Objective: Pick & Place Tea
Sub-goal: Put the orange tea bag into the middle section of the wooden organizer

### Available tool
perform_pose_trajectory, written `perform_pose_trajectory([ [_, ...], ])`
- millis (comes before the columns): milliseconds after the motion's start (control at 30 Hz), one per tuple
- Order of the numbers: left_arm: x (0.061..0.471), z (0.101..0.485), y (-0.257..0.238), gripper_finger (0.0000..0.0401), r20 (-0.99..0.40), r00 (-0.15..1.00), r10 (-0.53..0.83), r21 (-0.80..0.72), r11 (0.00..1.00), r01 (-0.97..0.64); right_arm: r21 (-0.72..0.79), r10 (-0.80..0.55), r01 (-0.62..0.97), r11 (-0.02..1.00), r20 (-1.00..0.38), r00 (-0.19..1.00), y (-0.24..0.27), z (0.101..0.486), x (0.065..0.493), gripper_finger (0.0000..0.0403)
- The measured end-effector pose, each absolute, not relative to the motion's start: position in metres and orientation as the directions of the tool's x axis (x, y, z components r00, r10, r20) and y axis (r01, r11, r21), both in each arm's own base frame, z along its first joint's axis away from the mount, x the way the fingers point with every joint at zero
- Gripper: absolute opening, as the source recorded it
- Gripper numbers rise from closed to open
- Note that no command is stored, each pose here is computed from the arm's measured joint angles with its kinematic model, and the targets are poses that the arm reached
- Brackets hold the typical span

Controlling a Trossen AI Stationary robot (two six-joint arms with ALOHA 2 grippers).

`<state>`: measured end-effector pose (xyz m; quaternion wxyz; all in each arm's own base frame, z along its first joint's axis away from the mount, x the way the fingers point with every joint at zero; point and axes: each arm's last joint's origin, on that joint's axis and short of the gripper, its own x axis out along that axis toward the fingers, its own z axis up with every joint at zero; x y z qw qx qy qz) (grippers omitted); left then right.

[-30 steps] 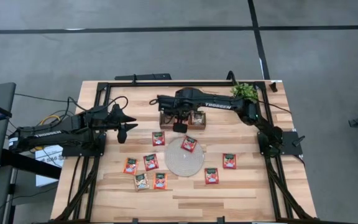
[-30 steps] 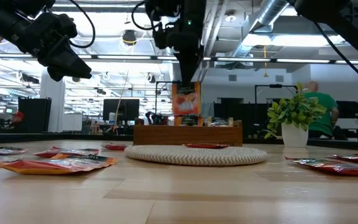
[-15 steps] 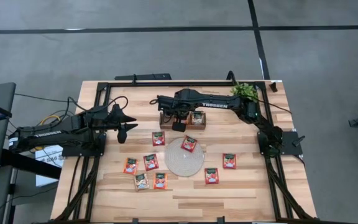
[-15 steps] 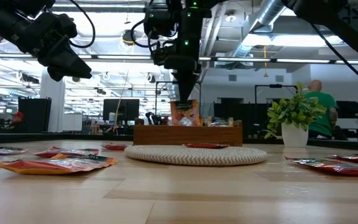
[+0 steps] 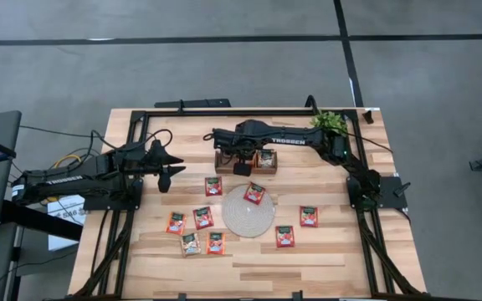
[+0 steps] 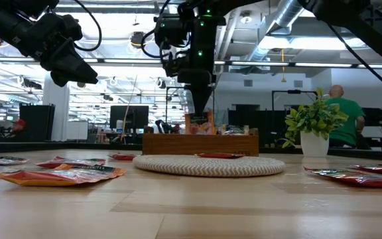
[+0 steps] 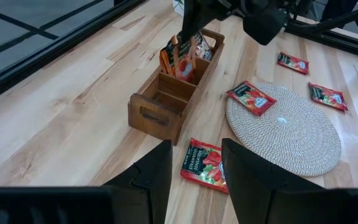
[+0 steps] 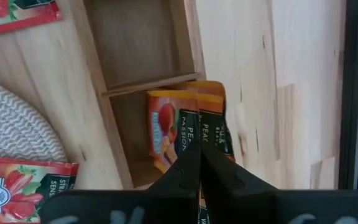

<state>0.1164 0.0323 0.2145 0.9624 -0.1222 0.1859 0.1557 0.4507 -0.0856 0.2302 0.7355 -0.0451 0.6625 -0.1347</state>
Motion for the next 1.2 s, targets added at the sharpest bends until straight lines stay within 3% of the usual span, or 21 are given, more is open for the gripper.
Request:
perform_pose_trajectory([
  [400, 0.116, 0.215, 0.032, 0.0131, -0.396, 0.882, 0.255, -0.177, 0.922, -0.345, -0.24, -0.249, 0.141, 0.961, -0.967, 0.051, -0.087, 0.203, 0.448, 0.0],
  [800, 0.116, 0.215, 0.032, 0.0131, -0.396, 0.882, 0.254, -0.177, 0.922, -0.345, -0.197, -0.208, 0.14, 0.97, -0.976, 0.066, -0.086, 0.202, 0.449, 0.0001],
  [1200, 0.116, 0.215, 0.032, 0.0131, -0.396, 0.882, 0.255, -0.177, 0.922, -0.346, -0.191, -0.199, 0.135, 0.972, -0.979, 0.052, -0.085, 0.202, 0.448, 0.0081],
])
